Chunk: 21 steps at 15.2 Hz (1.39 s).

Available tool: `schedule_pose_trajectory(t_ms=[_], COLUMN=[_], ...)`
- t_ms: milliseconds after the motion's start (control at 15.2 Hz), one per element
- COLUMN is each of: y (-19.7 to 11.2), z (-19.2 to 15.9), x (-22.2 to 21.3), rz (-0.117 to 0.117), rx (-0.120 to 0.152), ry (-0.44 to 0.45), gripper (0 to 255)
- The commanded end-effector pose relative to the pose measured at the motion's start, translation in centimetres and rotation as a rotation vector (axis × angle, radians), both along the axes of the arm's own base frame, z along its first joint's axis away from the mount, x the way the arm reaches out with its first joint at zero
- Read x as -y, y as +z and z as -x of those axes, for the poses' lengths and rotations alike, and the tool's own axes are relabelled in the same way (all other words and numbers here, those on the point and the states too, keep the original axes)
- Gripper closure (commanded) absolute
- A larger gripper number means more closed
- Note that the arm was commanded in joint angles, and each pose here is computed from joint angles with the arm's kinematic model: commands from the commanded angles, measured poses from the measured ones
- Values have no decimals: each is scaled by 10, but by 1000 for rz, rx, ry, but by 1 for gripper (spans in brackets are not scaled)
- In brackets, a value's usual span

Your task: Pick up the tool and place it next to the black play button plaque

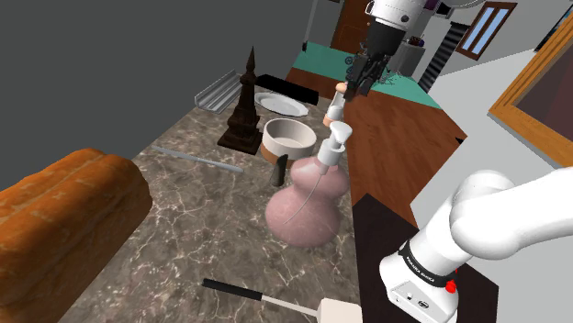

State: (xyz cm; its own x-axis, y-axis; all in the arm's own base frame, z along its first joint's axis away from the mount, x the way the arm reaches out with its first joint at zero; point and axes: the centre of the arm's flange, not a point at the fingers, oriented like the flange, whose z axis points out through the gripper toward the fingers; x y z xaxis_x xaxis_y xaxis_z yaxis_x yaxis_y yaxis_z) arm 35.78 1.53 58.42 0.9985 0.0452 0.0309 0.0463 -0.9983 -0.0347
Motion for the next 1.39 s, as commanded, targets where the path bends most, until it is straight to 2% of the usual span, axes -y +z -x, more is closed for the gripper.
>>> schedule_pose_trajectory(t_ms=[0,660,1320], y=[-13,-73,-136], z=[-21,-112,-185], x=[-16,-98,-194], rz=[3,22,40], rx=[-4,-27,-49], ry=[36,213,390], gripper=[0,0,0])
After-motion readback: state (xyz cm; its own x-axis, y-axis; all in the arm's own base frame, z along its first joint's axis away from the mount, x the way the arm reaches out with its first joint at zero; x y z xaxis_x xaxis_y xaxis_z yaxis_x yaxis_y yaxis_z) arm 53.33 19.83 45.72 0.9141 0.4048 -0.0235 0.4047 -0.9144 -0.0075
